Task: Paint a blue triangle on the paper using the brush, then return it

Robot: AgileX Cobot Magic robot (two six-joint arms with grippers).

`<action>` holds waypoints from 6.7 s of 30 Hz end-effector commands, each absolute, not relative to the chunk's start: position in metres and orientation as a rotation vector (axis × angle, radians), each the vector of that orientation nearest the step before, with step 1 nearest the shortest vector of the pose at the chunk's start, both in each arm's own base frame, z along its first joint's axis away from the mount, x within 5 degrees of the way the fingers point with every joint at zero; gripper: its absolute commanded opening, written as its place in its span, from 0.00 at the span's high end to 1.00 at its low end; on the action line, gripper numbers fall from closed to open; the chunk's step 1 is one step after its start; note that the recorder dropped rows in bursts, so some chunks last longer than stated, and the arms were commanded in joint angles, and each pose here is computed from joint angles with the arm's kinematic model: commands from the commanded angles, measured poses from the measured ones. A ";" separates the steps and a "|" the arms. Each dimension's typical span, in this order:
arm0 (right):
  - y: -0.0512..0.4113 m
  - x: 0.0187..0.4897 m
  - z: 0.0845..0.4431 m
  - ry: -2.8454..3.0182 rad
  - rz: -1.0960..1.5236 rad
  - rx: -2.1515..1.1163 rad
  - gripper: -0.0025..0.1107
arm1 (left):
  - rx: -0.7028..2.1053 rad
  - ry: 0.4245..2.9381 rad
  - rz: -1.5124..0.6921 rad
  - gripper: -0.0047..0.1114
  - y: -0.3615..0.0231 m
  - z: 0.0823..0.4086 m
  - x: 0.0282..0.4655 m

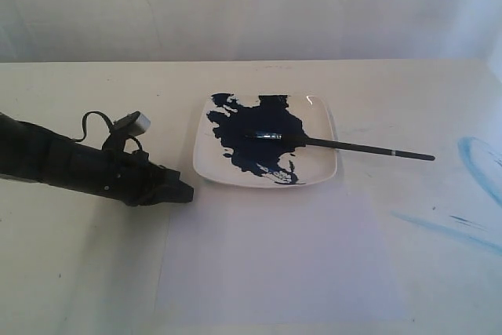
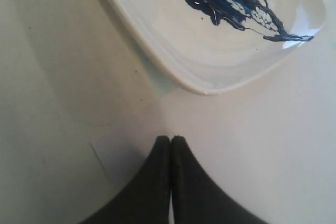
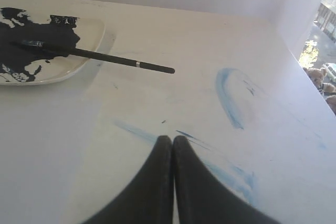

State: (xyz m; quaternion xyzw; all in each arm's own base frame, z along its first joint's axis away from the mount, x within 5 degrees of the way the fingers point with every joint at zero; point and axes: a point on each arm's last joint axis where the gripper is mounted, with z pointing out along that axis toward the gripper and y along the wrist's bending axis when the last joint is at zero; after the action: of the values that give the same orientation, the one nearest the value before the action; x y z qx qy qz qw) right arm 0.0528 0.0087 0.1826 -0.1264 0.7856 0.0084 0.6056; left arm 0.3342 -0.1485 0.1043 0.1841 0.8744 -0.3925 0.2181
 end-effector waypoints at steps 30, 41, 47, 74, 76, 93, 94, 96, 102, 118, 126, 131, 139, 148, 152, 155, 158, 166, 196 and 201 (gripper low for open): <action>0.010 0.055 0.216 1.463 0.387 0.074 0.98 | 0.504 2.445 -1.099 0.96 -0.150 0.097 0.331; 0.010 0.055 0.219 1.429 0.494 0.169 0.98 | 0.504 2.445 -1.099 0.96 -0.150 0.097 0.331; 0.010 0.055 0.219 1.423 0.502 0.176 0.98 | 0.504 2.445 -1.099 0.96 -0.150 0.097 0.331; 0.037 0.198 0.242 2.011 0.128 -0.163 0.98 | 0.504 2.445 -1.100 0.96 -0.150 0.097 0.331; 0.039 0.204 0.238 2.036 0.130 -0.156 0.98 | 0.504 2.445 -1.100 0.96 -0.150 0.097 0.331; 0.049 0.251 0.213 2.258 0.141 -0.144 0.98 | 0.504 2.445 -1.100 0.96 -0.150 0.097 0.331; 0.050 0.253 0.213 2.285 0.144 -0.149 0.98 | 0.504 2.445 -1.100 0.96 -0.150 0.097 0.331; 0.052 0.257 0.219 2.355 0.137 -0.202 0.98 | 0.504 2.445 -1.100 0.96 -0.150 0.097 0.331; 0.072 0.257 0.252 2.557 0.316 -0.571 0.98 | 0.504 2.445 -1.100 0.96 -0.150 0.097 0.331; 0.087 0.289 0.242 2.384 0.611 -0.121 0.98 | 0.505 2.444 -1.102 0.96 -0.150 0.097 0.331; 0.065 0.265 0.182 2.430 0.484 0.285 0.98 | 0.505 2.444 -1.102 0.96 -0.150 0.097 0.331; 0.064 0.263 0.179 2.413 0.530 0.410 0.98 | 0.505 2.444 -1.102 0.96 -0.150 0.097 0.331; 0.082 0.262 0.187 2.367 0.773 0.269 0.98 | 0.506 2.444 -1.104 0.96 -0.150 0.097 0.331; 0.087 0.256 0.183 2.363 0.781 0.044 0.98 | 0.506 2.444 -1.104 0.96 -0.150 0.097 0.331; 0.072 0.253 0.167 2.432 0.609 0.203 0.98 | 0.506 2.444 -1.104 0.96 -0.150 0.097 0.331; 0.071 0.253 0.159 2.462 0.600 0.214 0.98 | 0.506 2.444 -1.104 0.96 -0.150 0.097 0.331; 0.064 0.258 0.149 2.494 0.499 0.315 0.98 | 0.506 2.444 -1.104 0.96 -0.150 0.097 0.331; 0.078 0.257 0.143 2.437 0.455 -0.393 0.98 | 0.505 2.445 -1.102 0.96 -0.150 0.097 0.331; 0.097 0.283 0.182 2.435 0.944 0.278 0.40 | 0.505 2.445 -1.102 0.96 -0.150 0.097 0.331; 0.088 0.271 0.149 2.488 0.928 0.673 0.40 | 0.505 2.445 -1.100 0.96 -0.150 0.097 0.331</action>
State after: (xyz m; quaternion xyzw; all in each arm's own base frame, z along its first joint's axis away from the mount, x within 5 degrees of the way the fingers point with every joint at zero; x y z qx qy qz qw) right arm 0.2750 0.0919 0.1608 0.1748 0.8968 0.3384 0.2253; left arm 0.3340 -0.1487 0.1045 0.1862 0.8733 -0.3937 0.2184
